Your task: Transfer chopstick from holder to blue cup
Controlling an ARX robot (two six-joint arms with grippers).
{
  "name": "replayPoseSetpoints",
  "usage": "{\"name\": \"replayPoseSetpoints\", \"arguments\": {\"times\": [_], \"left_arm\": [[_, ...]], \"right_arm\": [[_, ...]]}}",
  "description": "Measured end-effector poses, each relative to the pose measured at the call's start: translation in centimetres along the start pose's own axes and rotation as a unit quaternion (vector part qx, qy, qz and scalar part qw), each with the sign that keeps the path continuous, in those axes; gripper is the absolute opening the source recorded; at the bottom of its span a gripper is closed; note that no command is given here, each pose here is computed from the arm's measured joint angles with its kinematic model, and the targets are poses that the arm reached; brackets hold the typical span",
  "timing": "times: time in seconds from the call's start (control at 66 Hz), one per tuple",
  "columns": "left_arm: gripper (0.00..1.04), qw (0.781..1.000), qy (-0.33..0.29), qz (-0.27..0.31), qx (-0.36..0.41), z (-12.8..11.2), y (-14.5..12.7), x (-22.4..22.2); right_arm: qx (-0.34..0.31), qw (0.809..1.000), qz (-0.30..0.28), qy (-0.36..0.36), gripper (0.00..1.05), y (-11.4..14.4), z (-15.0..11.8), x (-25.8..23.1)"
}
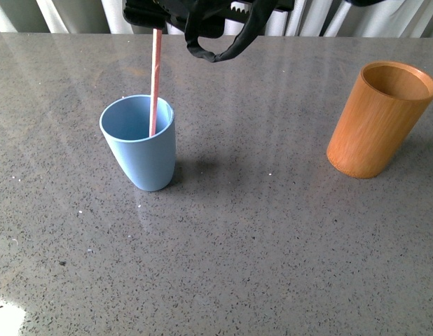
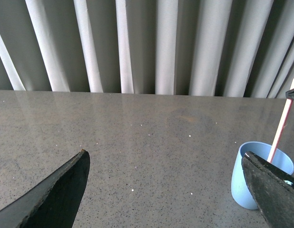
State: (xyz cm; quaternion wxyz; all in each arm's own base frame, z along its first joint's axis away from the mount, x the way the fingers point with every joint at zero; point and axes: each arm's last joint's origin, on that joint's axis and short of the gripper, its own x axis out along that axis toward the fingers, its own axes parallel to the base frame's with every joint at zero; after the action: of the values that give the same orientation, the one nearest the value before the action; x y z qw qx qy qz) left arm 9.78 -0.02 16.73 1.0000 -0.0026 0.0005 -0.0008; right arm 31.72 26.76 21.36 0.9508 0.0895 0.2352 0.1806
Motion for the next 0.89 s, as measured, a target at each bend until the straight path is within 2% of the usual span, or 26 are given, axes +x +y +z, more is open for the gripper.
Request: {"name": "replayPoseSetpoints", "arguments": {"times": [0.076, 0.47, 0.621, 0.727, 0.894], "left_arm": [[0.96, 1.000, 0.000, 0.000, 0.000, 0.0, 0.0, 0.0], [0.96, 1.000, 0.000, 0.000, 0.000, 0.0, 0.0, 0.0], [0.96, 1.000, 0.000, 0.000, 0.000, 0.0, 0.0, 0.0], [0.96, 1.000, 0.000, 0.000, 0.000, 0.0, 0.0, 0.0], [0.96, 1.000, 0.000, 0.000, 0.000, 0.0, 0.0, 0.0]], "right_arm": [[-0.002, 1.000, 0.001, 0.003, 0.04, 0.0, -0.2, 0.0], [-0.001, 1.000, 0.005, 0.004, 0.68, -0.1, -0.5, 0.0], [0.013, 1.000, -0.002, -0.003, 0.94, -1.2, 0.0, -0.7], [0.030, 0.999, -0.011, -0.023, 0.96, -2.6, 1.3, -2.1], [0.072, 0.992, -0.050, -0.093, 0.96, -7.5, 4.3, -7.1]]}}
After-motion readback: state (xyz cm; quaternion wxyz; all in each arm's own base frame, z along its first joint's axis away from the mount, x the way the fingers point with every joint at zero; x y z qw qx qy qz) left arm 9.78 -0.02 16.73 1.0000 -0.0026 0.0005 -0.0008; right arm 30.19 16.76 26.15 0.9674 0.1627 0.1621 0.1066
